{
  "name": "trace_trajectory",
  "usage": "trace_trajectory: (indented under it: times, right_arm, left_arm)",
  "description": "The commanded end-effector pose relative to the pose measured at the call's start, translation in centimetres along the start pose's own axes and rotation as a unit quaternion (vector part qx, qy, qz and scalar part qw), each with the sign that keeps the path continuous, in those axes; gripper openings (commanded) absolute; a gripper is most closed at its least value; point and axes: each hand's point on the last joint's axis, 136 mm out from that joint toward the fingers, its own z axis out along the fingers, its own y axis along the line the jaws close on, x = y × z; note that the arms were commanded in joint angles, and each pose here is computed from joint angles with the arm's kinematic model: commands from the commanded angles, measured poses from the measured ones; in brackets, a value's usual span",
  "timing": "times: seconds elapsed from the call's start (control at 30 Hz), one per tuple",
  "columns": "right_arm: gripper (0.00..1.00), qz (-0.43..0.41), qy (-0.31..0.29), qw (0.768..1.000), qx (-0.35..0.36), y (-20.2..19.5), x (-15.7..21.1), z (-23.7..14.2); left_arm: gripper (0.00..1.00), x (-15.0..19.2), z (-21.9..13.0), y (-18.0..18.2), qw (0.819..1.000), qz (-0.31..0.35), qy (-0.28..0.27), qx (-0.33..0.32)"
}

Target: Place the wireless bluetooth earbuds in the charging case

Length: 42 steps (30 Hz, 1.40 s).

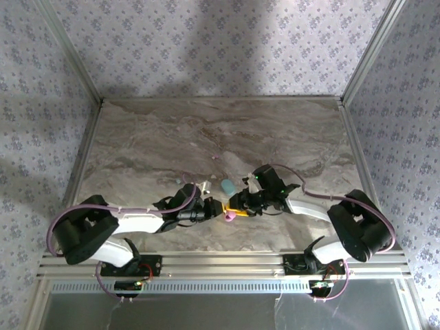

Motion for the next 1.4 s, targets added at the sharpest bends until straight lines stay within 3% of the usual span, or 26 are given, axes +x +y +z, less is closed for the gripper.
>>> trace_trajectory:
  times: [0.0,0.33,0.47,1.0,1.37]
  right_arm:
    - [0.39,0.005,-0.003,1.0,-0.01,0.4,-0.3,0.4]
    - [0.4,0.02,-0.007,1.0,-0.013,-0.5,-0.5,1.3]
    - [0.5,0.025,-0.01,1.0,-0.013,-0.9,-0.4,1.4]
    - [0.71,0.019,-0.038,0.999,0.012,-1.6,0.0,-1.1]
    - [0.75,0.017,-0.059,0.998,0.03,-1.9,-0.1,-3.8]
  left_arm:
    - [0.13,0.2,0.4,-1.2,1.0,-0.003,0.004,0.03]
    - [0.12,0.6,1.2,0.0,1.0,-0.009,0.011,0.017]
    - [0.14,0.7,1.8,0.2,1.0,-0.015,0.015,0.018]
    - [0.21,1.4,2.8,-0.9,0.999,-0.008,0.041,0.009]
    - [0.27,1.2,2.7,-2.1,0.999,0.0,0.044,0.003]
